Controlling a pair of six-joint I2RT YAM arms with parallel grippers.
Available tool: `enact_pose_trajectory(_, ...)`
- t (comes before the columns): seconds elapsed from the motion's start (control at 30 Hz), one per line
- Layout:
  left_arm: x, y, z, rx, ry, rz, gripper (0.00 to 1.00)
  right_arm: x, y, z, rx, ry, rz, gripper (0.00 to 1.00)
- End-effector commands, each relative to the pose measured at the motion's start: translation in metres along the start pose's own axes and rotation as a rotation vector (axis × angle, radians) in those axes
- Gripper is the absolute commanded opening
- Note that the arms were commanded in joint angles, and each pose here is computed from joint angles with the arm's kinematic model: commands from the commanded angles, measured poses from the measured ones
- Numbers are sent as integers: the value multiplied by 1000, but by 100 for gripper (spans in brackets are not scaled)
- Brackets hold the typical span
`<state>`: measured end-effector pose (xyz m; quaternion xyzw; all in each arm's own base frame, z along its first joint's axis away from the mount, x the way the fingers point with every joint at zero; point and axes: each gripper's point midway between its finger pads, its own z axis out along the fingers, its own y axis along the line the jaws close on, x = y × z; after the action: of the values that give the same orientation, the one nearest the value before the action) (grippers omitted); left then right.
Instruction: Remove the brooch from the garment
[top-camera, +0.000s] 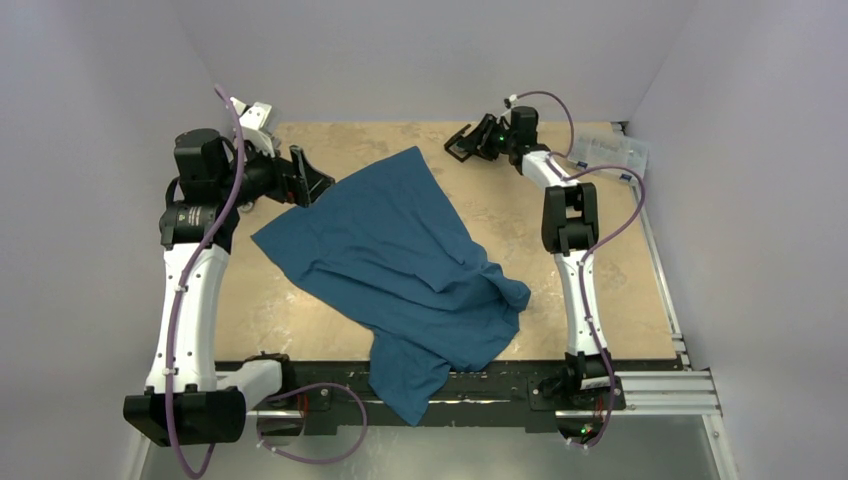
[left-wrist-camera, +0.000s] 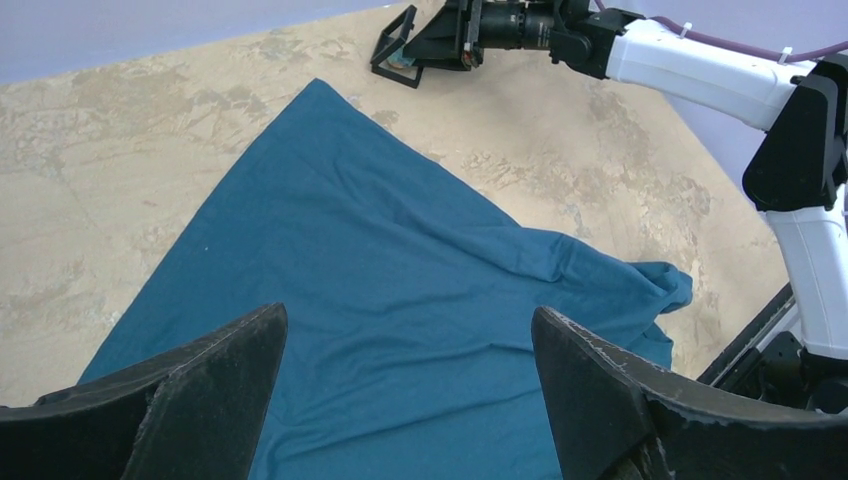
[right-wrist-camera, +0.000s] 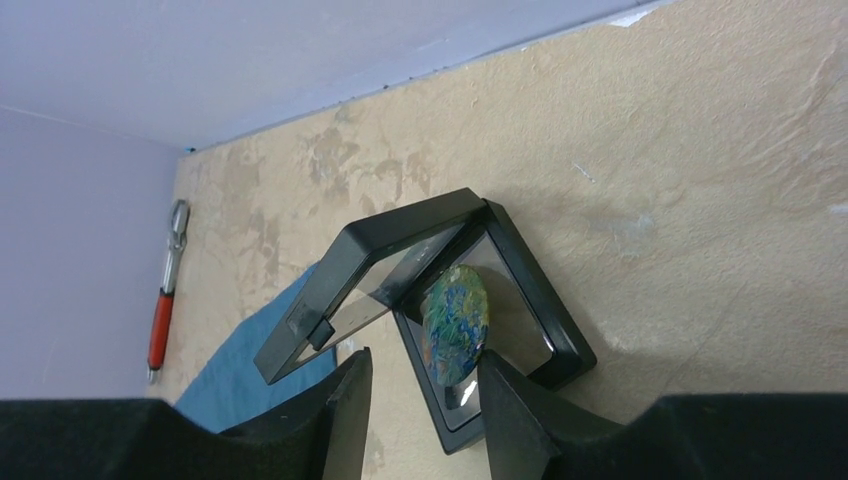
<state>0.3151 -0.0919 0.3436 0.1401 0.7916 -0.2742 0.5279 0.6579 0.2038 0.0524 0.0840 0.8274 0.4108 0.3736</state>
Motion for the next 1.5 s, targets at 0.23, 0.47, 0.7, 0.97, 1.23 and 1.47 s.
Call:
enact_pose_trajectory(0.23, -12, -10, -4, 40, -69, 12, 94, -31, 36, -27, 21, -44, -63, 54)
enact_pose_trajectory(0.47, -10, -11, -4, 47, -74, 17, 95, -35, 42, -34, 26, -43, -80, 58)
enact_pose_trajectory(0.7, -5, -10, -2, 59, -64, 34, 95, -21, 50, -70, -21, 50, -106, 60)
enact_pose_trajectory(0.97, 29, -1, 20, 117, 53, 103, 91, 50, 68, -174, -43, 337, -331, 57)
enact_pose_trajectory(1.23, 82, -47, 68, 336, 261, 249, 88, 145, 67, -277, -88, 722, -447, 61)
enact_pose_trajectory(1.47, 94, -65, 84, 410, 291, 305, 88, 190, 90, -316, -237, 851, -578, 41)
